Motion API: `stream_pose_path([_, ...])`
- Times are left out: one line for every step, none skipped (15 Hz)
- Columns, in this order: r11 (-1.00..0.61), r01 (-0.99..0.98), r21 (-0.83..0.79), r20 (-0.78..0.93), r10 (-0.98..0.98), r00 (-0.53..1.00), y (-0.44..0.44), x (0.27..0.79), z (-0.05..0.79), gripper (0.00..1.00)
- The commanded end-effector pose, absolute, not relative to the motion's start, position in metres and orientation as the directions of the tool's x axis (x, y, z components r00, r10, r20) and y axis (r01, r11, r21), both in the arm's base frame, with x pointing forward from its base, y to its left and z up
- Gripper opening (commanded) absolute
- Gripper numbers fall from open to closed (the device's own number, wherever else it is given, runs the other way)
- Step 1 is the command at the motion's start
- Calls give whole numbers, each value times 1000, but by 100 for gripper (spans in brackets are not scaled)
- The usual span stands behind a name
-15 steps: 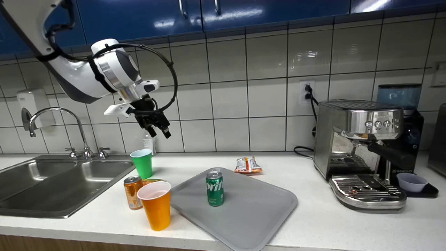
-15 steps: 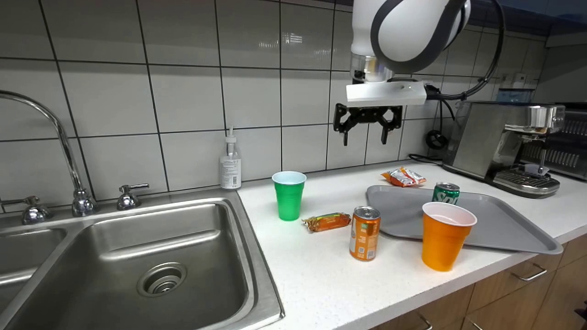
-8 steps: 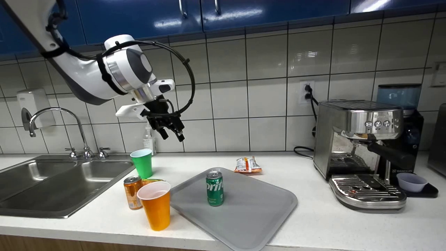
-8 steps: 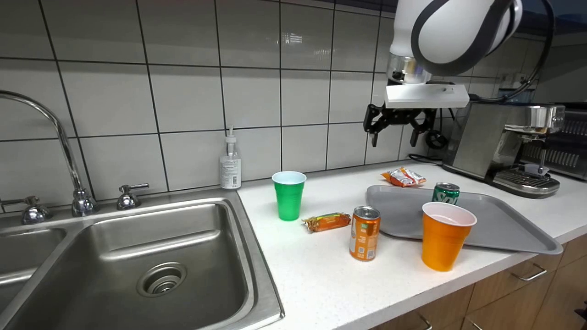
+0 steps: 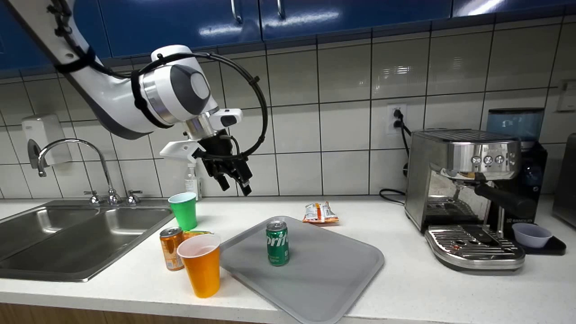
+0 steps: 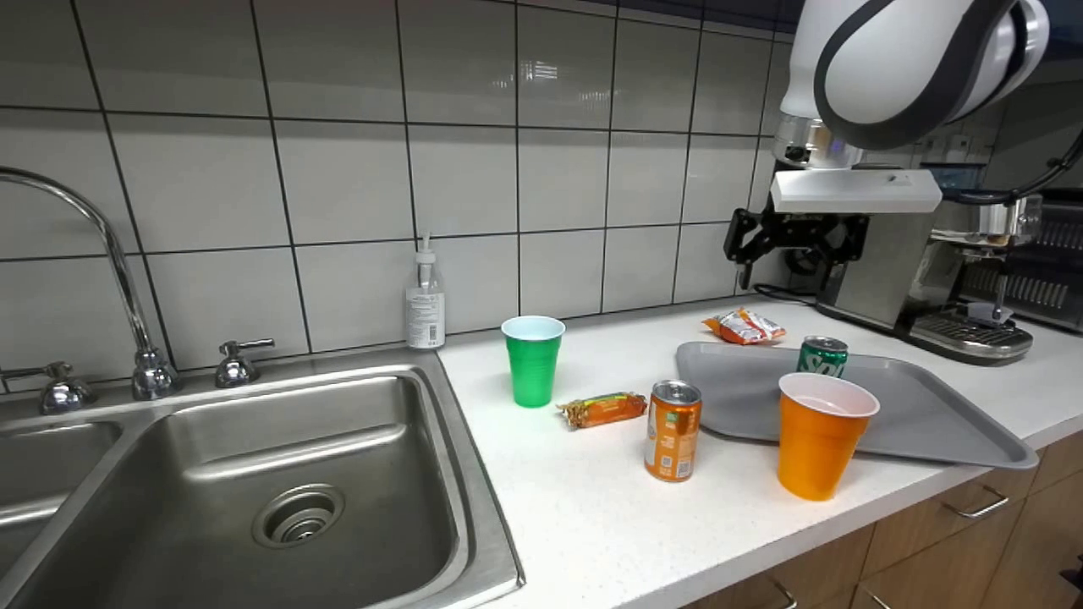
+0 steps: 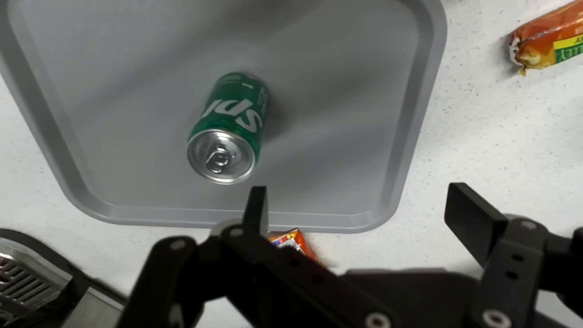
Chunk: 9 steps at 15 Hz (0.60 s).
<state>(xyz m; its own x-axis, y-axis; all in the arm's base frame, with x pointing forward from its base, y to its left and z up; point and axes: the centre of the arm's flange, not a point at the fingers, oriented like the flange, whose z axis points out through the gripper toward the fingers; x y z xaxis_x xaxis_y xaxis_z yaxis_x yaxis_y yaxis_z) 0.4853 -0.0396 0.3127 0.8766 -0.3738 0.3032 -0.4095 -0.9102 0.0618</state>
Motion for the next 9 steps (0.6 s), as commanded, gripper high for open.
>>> stream_pose_path([-903,-426,51,286,-395,873,-62,463,307,100])
stream_pose_path([-900,-433,54,281,-402,871,-66,460,303,100])
stream_pose_path([-895,-442,55,275,-412,869,-70,458,298,100])
stream_pose_path([-891,-451,55,270,-421,866,-74,456,295,100])
stream_pose_path([-886,-461,52,265,-433,862,-78,454,291,100])
stream_pose_path([-881,-470,52,263,-442,857,-82,452,289,100])
stream_pose_path([-876,-480,50,261,-452,853,-85,451,286,100])
stream_pose_path([-871,-488,51,260,-461,849,-89,451,284,100])
stream_pose_path([-865,-499,52,260,-470,843,-92,450,282,100])
